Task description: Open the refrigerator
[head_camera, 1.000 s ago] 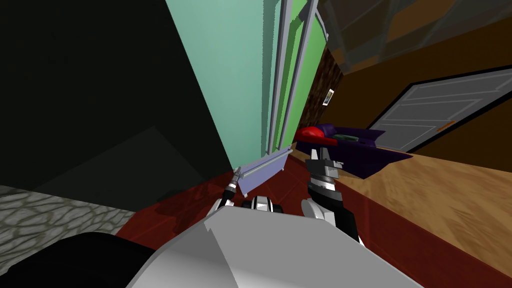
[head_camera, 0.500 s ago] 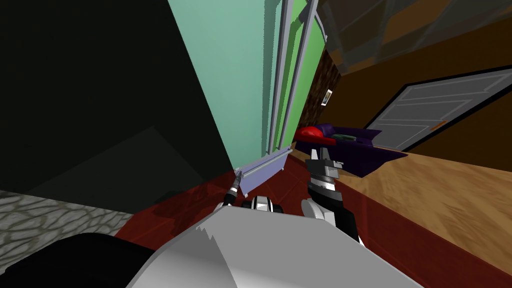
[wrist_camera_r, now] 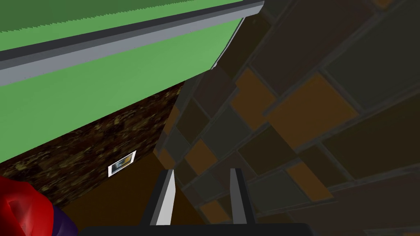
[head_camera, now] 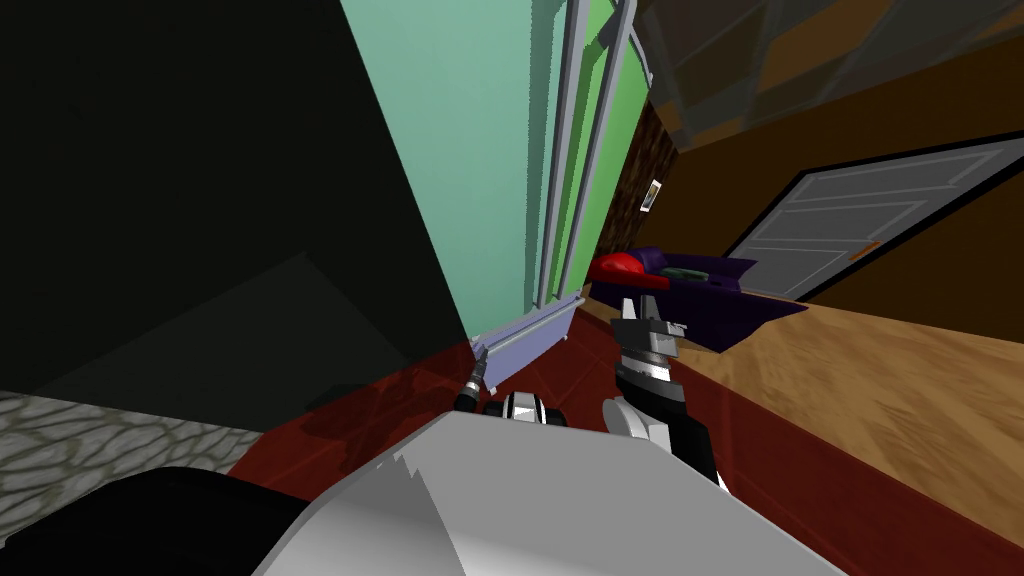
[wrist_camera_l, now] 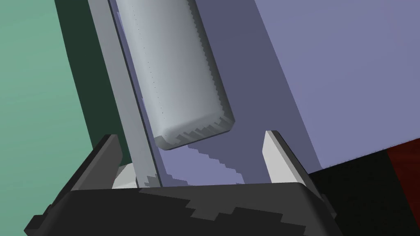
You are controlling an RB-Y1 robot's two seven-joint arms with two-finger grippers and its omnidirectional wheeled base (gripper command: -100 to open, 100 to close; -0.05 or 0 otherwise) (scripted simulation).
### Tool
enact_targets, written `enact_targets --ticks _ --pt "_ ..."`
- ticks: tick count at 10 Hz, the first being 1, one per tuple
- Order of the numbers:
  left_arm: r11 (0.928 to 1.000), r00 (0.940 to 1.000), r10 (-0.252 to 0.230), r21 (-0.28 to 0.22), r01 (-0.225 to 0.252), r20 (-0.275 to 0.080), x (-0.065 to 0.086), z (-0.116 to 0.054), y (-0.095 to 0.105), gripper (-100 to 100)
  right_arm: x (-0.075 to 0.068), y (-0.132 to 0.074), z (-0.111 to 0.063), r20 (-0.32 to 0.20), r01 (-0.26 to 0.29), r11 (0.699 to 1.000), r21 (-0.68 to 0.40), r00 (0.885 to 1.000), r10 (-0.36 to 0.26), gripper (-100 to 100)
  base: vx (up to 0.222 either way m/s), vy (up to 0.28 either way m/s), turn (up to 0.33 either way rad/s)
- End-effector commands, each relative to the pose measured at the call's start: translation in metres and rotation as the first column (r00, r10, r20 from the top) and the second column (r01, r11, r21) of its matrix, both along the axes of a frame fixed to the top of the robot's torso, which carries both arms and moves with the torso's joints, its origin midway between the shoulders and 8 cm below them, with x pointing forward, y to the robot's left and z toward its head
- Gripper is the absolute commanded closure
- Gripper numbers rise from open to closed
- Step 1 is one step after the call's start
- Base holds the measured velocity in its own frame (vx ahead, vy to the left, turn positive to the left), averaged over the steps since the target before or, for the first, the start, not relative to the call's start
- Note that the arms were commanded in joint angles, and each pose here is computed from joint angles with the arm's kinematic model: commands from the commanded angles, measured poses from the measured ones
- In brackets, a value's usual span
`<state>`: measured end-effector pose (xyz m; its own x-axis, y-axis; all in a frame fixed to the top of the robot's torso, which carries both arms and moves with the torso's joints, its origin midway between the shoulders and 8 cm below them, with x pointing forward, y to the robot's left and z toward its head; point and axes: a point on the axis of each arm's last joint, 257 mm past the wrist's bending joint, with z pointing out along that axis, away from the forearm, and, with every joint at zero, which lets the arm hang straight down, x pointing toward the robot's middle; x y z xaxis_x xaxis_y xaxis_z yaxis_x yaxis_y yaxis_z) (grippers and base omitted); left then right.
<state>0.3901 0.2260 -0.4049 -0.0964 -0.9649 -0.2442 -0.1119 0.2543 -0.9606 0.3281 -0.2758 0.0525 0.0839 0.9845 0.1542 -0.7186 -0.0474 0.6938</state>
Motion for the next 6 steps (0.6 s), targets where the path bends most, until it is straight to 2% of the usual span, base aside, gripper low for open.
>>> enact_targets --ticks 1,2,3,6 --pt "0.9999 0.9999 0.001 -0.010 -0.001 -0.011 -0.0004 -0.0062 -0.0050 -100 0.0000 0.0000 0.0000 0.000 0.000 1.000 0.000 1.000 0.000 0 -0.001 0.007 -0.003" --pt "0.9999 0.9999 0.001 -0.011 -0.001 -0.011 -0.0005 -0.0068 -0.0056 -100 0.0000 0.0000 0.0000 0.000 0.000 1.000 0.000 1.000 0.000 0 0.000 0.000 0.000" --pt "0.9999 0.9999 0.001 -0.011 -0.001 -0.011 -0.0005 -0.0067 -0.0055 100 0.0000 0.0000 0.0000 0.000 0.000 1.000 0.000 1.000 0.000 0 0.000 0.000 0.000" --pt "0.9999 0.9999 -0.005 -0.012 0.004 -0.011 -0.0058 -0.0035 -0.0123 100 0.0001 0.0001 0.0001 0.000 0.000 1.000 0.000 1.000 0.000 0 -0.135 -0.093 0.017"
